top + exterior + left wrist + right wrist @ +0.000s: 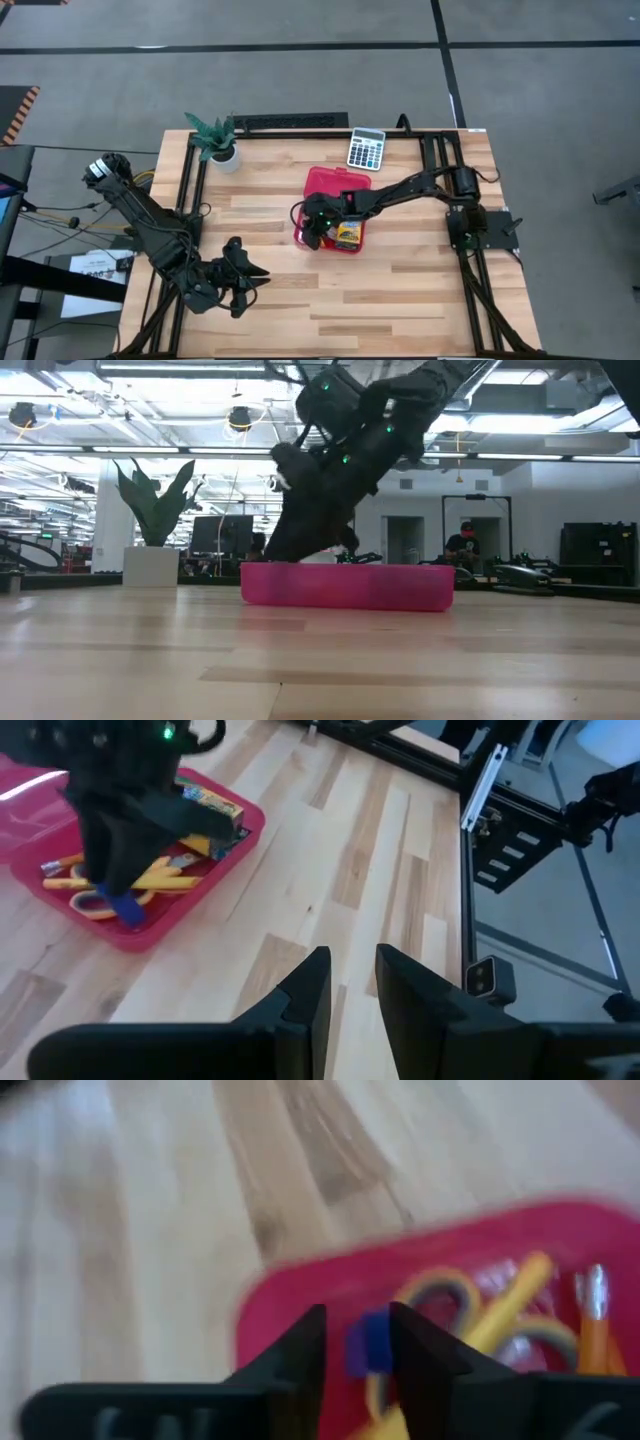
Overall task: Pack school essentials
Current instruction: Put the blue eraser into the red supply box, then close the red supply box
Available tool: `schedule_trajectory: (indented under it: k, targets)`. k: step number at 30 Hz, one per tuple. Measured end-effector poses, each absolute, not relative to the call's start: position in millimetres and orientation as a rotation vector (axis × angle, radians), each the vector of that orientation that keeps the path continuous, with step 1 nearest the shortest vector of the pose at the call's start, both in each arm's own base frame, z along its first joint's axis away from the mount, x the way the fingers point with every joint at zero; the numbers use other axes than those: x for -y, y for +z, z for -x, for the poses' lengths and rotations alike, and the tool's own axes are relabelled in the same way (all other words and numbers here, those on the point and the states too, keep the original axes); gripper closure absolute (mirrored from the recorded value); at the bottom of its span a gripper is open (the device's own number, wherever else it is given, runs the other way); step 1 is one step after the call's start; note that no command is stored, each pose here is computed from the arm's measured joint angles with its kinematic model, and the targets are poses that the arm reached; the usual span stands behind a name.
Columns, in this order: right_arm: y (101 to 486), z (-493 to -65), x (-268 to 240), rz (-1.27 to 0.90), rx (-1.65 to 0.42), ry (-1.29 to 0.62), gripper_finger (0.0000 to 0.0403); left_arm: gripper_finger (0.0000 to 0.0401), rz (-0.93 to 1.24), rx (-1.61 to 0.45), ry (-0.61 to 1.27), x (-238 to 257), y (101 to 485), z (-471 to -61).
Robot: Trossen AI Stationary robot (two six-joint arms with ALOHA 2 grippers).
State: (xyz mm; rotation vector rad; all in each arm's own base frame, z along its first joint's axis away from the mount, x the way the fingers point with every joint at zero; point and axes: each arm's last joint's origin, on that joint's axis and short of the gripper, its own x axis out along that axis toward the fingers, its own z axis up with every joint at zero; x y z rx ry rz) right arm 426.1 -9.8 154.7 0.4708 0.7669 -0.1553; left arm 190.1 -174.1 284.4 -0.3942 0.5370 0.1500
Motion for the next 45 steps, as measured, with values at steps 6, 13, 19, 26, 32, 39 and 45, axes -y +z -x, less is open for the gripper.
schedule_trajectory:
  k: [6, 13, 19, 26, 32, 39, 45]
  targets:
    - [194, -407, 24, -0.444, -0.771, -0.174, 0.0188, 0.0331, 0.422, -0.501, 0.159, 170, 291, -188]
    - [298, -351, 36, -0.323, -0.615, -0.139, 0.0154, 0.0331, 0.453, -0.338, 0.145, 138, 333, -162]
    - [375, -273, 38, -0.221, -0.437, -0.332, 0.0165, 0.0331, 0.459, -0.16, 0.092, 99, 373, -126]
    - [373, -209, 50, -0.37, -0.529, -0.805, 0.0168, 0.0331, 0.481, -0.013, 0.309, 72, 385, -107]
    - [323, -189, 51, -0.627, -0.513, -0.896, 0.0168, 0.0327, 0.443, -0.146, 0.309, 70, 359, -137]
    - [248, -189, 51, -0.812, -0.502, -0.968, 0.0168, 0.0326, 0.549, -0.372, 0.264, 57, 296, -196]
    - [190, -193, 63, -0.891, -0.532, -0.926, 0.0168, 0.034, 0.612, -0.436, 0.249, 45, 248, -230]
